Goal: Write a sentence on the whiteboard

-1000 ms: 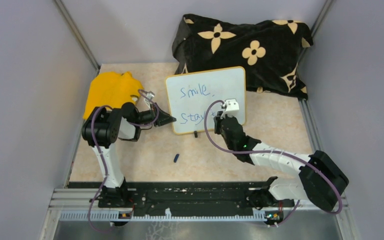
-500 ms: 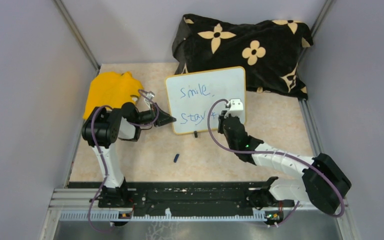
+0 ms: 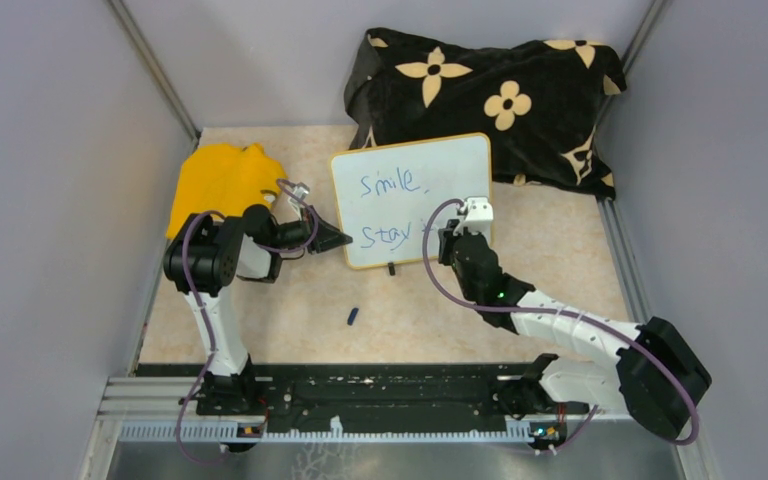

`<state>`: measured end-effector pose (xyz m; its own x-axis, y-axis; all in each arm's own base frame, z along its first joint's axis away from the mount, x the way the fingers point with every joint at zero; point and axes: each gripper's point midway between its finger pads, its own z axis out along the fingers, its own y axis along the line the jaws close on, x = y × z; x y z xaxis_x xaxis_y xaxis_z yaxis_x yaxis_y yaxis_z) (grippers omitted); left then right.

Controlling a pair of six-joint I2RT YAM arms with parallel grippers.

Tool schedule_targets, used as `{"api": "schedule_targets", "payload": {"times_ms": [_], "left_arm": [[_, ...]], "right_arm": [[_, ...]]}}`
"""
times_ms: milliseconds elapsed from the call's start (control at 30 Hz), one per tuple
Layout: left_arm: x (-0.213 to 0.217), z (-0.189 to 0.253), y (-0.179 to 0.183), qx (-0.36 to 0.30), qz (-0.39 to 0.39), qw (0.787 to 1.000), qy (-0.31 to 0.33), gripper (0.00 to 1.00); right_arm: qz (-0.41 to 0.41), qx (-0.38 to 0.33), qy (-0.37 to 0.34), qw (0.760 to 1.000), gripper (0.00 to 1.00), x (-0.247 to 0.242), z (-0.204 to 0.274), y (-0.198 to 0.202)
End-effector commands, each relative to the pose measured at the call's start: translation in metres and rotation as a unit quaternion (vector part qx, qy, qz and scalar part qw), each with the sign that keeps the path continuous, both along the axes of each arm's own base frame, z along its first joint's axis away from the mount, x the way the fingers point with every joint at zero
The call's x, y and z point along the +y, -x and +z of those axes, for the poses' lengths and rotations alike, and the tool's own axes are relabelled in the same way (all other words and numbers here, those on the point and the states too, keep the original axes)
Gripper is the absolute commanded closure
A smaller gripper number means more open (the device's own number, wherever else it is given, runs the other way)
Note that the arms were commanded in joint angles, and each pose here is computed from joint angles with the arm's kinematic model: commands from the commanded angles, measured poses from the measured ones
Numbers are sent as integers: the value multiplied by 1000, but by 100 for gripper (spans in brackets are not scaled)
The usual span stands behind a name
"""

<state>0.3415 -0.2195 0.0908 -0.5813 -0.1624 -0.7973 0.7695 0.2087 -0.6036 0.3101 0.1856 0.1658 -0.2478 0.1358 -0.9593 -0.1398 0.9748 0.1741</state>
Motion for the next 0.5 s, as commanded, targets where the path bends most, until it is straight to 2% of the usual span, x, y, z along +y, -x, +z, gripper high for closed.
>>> {"api": "schedule_targets", "payload": {"times_ms": [0,467], "left_arm": [[-5,-11,2,27,-3,1000,-7,100],[-5,-10,2,29,-3,1000,-7,100]], "right_arm": [[-1,-36,-24,999,100,4,31,-9],[-11,-16,-14,1000,100,2,12,-15]]}}
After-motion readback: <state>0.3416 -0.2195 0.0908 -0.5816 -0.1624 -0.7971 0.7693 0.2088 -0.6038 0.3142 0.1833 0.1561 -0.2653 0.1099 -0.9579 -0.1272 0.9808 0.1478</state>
